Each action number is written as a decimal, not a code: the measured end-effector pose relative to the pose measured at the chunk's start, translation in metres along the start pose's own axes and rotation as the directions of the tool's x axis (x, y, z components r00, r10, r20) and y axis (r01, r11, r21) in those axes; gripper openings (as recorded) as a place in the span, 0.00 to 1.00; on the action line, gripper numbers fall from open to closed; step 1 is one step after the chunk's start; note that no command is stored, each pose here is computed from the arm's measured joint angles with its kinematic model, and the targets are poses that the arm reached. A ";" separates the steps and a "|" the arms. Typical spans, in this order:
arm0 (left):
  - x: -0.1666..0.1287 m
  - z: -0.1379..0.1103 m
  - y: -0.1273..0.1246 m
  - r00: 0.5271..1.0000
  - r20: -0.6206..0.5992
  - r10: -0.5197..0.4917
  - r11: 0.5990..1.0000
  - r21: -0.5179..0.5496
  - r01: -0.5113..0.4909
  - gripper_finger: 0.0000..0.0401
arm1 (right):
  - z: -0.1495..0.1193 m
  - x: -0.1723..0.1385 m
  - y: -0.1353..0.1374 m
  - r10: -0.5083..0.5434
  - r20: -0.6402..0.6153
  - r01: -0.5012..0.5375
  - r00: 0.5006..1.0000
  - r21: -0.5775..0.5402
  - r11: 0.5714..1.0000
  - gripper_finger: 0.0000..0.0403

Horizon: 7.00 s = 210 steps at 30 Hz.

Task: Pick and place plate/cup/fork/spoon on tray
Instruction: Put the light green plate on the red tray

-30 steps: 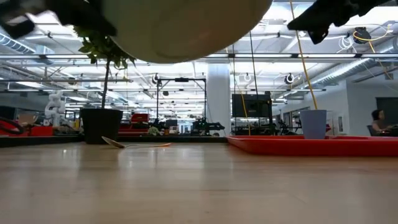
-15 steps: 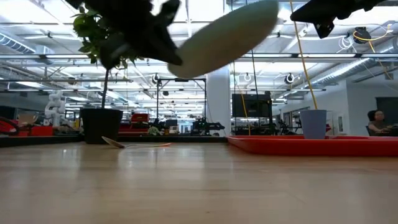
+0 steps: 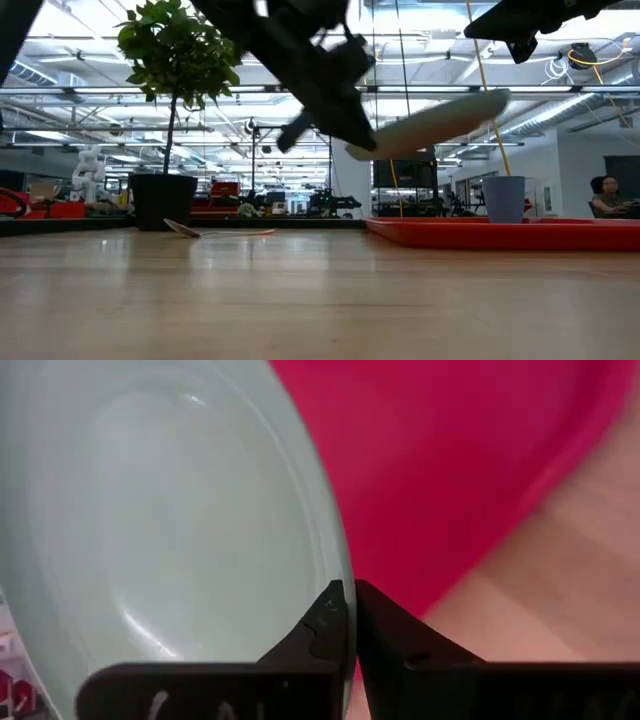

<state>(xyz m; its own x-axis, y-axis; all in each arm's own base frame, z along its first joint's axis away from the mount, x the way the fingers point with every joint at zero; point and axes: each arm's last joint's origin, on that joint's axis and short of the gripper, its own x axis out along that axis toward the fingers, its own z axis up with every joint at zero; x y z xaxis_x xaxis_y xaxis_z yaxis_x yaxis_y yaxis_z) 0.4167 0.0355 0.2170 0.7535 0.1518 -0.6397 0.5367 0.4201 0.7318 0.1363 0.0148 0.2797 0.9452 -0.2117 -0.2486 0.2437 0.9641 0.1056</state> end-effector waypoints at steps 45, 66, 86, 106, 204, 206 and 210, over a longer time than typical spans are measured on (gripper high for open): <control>0.107 -0.006 0.008 0.997 0.039 -0.065 0.955 -0.286 0.074 0.07 | -0.002 0.000 0.000 -0.005 -0.023 0.004 1.000 -0.056 0.998 0.00; 0.108 -0.009 0.010 0.998 0.042 -0.053 0.934 -0.351 0.064 0.08 | -0.002 0.000 0.000 -0.004 -0.021 0.003 1.000 -0.031 1.000 0.00; 0.122 -0.010 -0.001 0.993 0.093 -0.068 0.929 -0.356 0.097 0.08 | -0.002 0.000 0.000 -0.003 -0.020 0.003 1.000 -0.029 1.000 0.00; 0.121 0.000 0.003 0.992 0.130 -0.002 0.920 -0.388 0.053 0.28 | -0.002 0.000 0.000 -0.003 -0.020 0.003 1.000 -0.029 1.000 0.00; -0.030 0.207 -0.038 0.873 0.487 -0.032 0.856 -0.438 0.276 0.29 | -0.124 0.059 -0.083 -0.481 -0.721 0.640 0.499 -0.068 0.765 0.00; -0.031 0.209 -0.037 0.868 0.496 -0.021 0.859 -0.434 0.270 0.29 | -0.126 0.058 -0.088 -0.504 -0.731 0.667 0.459 -0.091 0.739 0.00; -0.031 0.209 -0.037 0.867 0.497 -0.019 0.859 -0.436 0.269 0.29 | -0.132 0.059 -0.098 -0.531 -0.752 0.695 0.390 -0.137 0.706 0.00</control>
<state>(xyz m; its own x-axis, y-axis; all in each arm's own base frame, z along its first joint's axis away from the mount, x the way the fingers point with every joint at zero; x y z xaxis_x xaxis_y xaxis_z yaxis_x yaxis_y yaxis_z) 0.4529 -0.1717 0.2584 0.8320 -0.3214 -0.4522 0.4980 0.7919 0.3535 0.1394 -0.0709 0.1279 0.0762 -0.4741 -0.8772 0.7992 0.5550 -0.2305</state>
